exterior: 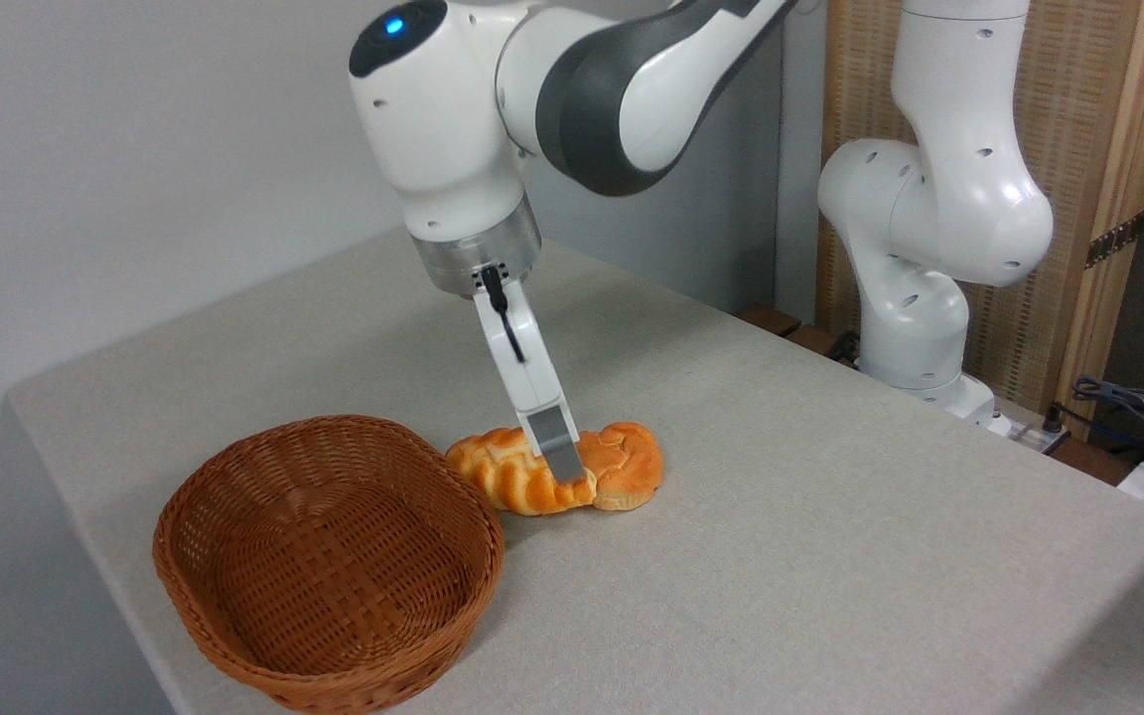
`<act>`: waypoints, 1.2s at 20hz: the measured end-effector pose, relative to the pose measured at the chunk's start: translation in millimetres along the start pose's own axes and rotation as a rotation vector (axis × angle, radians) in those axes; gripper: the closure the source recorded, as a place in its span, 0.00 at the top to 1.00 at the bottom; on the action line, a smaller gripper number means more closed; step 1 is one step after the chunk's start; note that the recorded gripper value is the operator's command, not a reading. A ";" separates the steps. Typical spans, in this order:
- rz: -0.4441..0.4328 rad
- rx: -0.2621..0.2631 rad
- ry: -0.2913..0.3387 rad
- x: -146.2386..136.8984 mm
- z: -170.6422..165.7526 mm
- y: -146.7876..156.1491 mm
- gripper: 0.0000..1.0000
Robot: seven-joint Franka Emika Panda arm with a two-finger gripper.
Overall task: Put bread into the basket
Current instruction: 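Position the gripper fingers around the braided roll and close them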
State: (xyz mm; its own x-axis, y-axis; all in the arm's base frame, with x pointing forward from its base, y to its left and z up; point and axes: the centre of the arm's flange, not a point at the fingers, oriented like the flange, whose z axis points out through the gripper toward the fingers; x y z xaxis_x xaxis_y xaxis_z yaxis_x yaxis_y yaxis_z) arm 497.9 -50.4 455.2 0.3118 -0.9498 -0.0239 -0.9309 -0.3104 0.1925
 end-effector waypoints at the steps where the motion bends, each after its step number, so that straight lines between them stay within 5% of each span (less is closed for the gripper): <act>1: 0.018 0.000 -0.001 2.5 4.1 0.9 1.00; 15: 0.164 0.032 -0.022 25.5 37.7 -9.9 1.00; 20: 0.193 0.031 -0.045 30.6 42.3 -9.2 0.41; 24: 0.196 0.031 -0.046 31.4 42.4 -8.8 0.35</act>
State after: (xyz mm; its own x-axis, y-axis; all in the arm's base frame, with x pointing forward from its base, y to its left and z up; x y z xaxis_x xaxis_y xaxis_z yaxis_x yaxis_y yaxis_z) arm 507.8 -79.1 411.2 0.1156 -0.9927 -0.0336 -0.9786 -0.1196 0.1675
